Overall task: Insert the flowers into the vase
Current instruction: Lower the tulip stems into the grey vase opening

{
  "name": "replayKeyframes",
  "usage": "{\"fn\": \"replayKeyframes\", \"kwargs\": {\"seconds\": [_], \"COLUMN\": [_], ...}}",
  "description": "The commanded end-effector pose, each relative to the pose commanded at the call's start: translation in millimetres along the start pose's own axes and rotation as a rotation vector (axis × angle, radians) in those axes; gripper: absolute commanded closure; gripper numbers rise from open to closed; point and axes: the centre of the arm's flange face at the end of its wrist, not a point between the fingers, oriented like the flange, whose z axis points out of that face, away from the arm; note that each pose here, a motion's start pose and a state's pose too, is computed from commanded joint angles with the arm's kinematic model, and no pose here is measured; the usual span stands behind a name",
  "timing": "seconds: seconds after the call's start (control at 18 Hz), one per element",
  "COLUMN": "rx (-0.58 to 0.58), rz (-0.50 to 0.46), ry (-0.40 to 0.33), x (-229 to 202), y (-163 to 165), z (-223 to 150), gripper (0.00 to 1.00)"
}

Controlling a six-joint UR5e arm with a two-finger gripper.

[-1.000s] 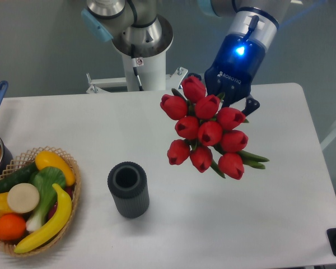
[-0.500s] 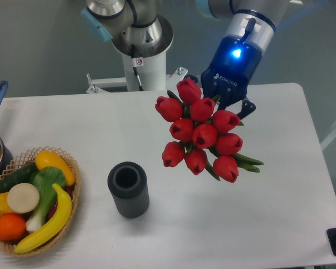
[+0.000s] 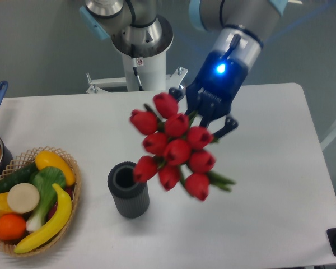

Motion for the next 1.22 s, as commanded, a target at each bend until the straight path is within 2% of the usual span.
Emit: {"fn": "replayKeyframes", "kwargs": {"seconds": [0.22, 0.39, 0.56, 0.83, 1.0, 1.22], "rx": [0.115, 0.146, 0.18, 0.345, 0.38, 0.461], "rz": [-0.017, -0.028, 0.002, 0.068, 0.079, 0.086], "ry": [0.118, 0.152, 0.191, 0.291, 0.31, 0.341], "x": [9, 13, 13, 25, 34, 39], "y": [-1, 5, 13, 40, 66, 68], "z": [9, 12, 22, 26, 35, 33], "gripper": [0.7, 0.7, 0.7, 0.7, 0.7, 0.7]}}
